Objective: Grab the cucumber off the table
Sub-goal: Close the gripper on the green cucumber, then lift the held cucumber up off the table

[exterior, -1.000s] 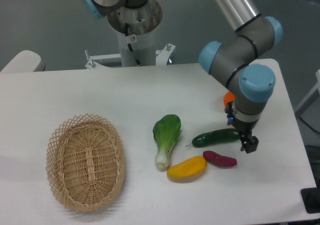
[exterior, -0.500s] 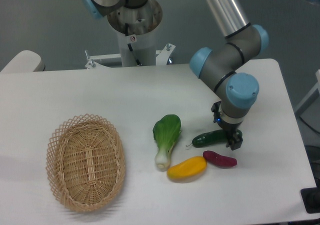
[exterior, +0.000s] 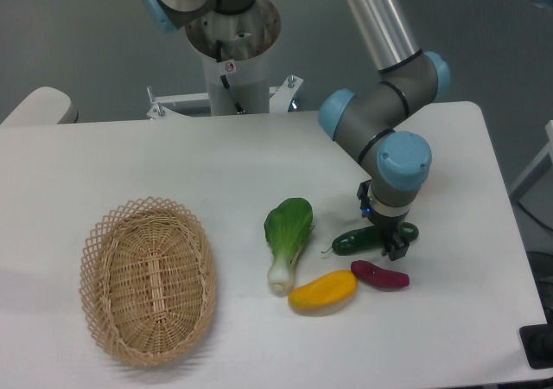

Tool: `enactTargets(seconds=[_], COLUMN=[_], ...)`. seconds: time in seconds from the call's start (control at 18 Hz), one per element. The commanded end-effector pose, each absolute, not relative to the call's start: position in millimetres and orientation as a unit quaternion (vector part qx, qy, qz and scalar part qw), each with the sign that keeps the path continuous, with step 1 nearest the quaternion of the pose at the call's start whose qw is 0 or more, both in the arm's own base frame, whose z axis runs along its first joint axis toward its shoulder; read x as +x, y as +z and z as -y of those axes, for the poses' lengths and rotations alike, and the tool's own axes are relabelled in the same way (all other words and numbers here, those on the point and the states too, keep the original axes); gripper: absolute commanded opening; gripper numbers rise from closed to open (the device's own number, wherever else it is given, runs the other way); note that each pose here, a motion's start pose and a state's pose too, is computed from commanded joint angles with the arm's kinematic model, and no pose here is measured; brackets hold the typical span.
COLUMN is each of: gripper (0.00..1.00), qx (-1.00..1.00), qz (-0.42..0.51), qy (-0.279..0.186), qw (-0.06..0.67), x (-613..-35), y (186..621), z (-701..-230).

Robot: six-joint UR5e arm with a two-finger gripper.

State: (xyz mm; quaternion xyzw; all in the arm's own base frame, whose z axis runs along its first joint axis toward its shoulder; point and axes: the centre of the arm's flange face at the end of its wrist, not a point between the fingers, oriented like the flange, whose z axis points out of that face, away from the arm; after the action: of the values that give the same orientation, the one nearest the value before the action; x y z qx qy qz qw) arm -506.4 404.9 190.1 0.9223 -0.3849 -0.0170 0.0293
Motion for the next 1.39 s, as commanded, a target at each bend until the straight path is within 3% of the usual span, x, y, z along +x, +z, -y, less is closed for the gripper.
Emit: enactTargets(seconds=[0.11,0.28,0.56,0.94,1.39], gripper=[0.10,0.07,0.07,0.08,0.08], qx=[0.922,0.922,0.921,0.918,0.928], qz=[0.385,0.385,0.385,0.394,0.365], qy=[-0.022,-0.028,-0.042,-0.040,-0.029], qw=[0.034,0.033,0.034,0.020,-0.064], x=[-509.5,-513.9,-527.2,-535.9,-520.3], y=[194.9,201.4,232.3,307.2,362.0], z=[-406.6,-407.8,-413.2,-433.3,-460.4])
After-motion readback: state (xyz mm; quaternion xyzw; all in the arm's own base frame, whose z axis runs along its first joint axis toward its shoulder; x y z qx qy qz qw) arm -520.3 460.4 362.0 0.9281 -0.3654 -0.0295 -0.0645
